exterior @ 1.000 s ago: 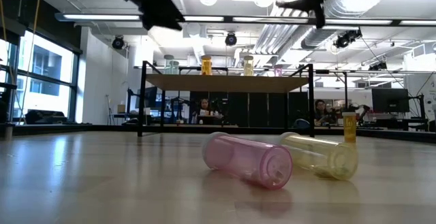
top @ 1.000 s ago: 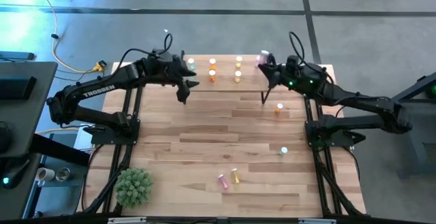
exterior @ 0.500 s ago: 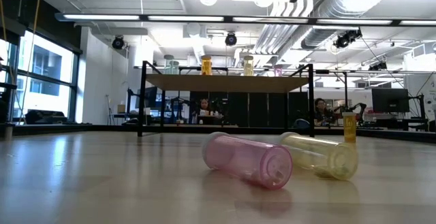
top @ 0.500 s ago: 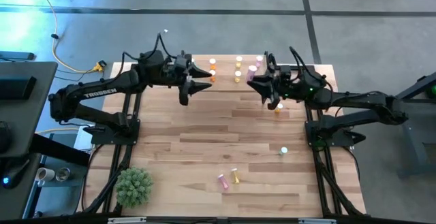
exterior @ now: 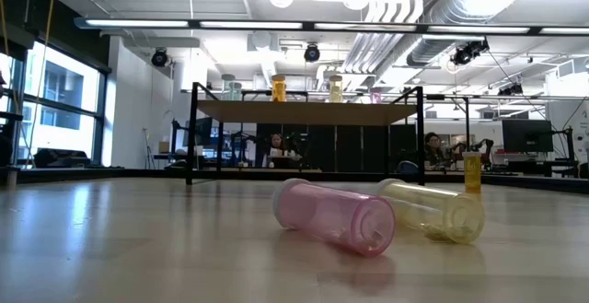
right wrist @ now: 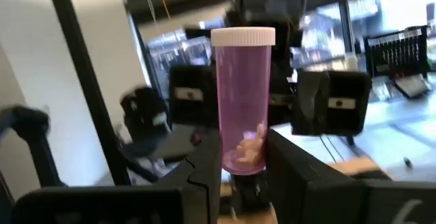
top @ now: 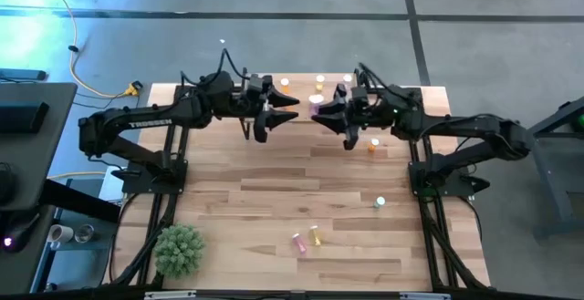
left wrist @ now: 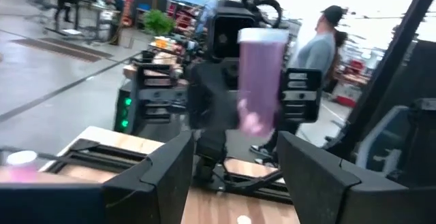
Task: Pick and place medicine bottles onto shelf by color
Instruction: Put the top violet pill bottle on the shelf aligned with the other violet pill bottle
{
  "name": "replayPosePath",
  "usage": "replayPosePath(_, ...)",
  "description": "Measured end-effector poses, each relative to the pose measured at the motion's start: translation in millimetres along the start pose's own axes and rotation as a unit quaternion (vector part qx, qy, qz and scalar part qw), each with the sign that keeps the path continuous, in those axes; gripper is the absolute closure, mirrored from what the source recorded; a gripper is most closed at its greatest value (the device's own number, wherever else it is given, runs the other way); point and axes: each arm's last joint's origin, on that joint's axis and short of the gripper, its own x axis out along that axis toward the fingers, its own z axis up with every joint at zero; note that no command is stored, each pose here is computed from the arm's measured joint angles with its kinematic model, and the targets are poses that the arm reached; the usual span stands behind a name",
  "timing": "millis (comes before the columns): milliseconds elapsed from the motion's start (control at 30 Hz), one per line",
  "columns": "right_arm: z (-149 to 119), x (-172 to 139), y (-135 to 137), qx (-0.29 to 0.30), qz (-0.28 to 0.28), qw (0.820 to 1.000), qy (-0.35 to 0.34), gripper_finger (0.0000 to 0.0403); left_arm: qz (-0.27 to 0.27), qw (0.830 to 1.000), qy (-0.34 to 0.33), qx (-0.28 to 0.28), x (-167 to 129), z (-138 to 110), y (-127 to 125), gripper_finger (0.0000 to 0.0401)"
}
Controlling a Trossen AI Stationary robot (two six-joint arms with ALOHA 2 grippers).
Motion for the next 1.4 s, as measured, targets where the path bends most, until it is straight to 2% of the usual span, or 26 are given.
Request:
replayPosePath(300, 13, 19, -1, -0.013, -0.012, 0.998, 0.067, 0.0326, -0.011, 1.000, 0.001, 0.014, 6, 6, 0, 0.0201)
replayPosePath(700, -5, 40, -9, 0.007, 0.005, 0.997, 0.082, 0.0326, -0.009, 1.000, 0.004, 0.013, 6, 6, 0, 0.0201)
replayPosePath(1167, -2, 39, -8, 0.005, 0.004, 0.997, 0.073, 0.0326, 0.009, 0.999, 0.024, 0.019, 5, 2, 3, 0.0201)
replayPosePath(1267, -2, 39, -9, 0.005, 0.003, 0.997, 0.073, 0.0326, 0.008, 0.999, 0.025, 0.019, 5, 2, 3, 0.0209)
replayPosePath(1400, -3, 39, -9, 0.005, 0.003, 0.997, 0.074, 0.0326, 0.007, 0.999, 0.026, 0.021, 5, 2, 3, 0.0241)
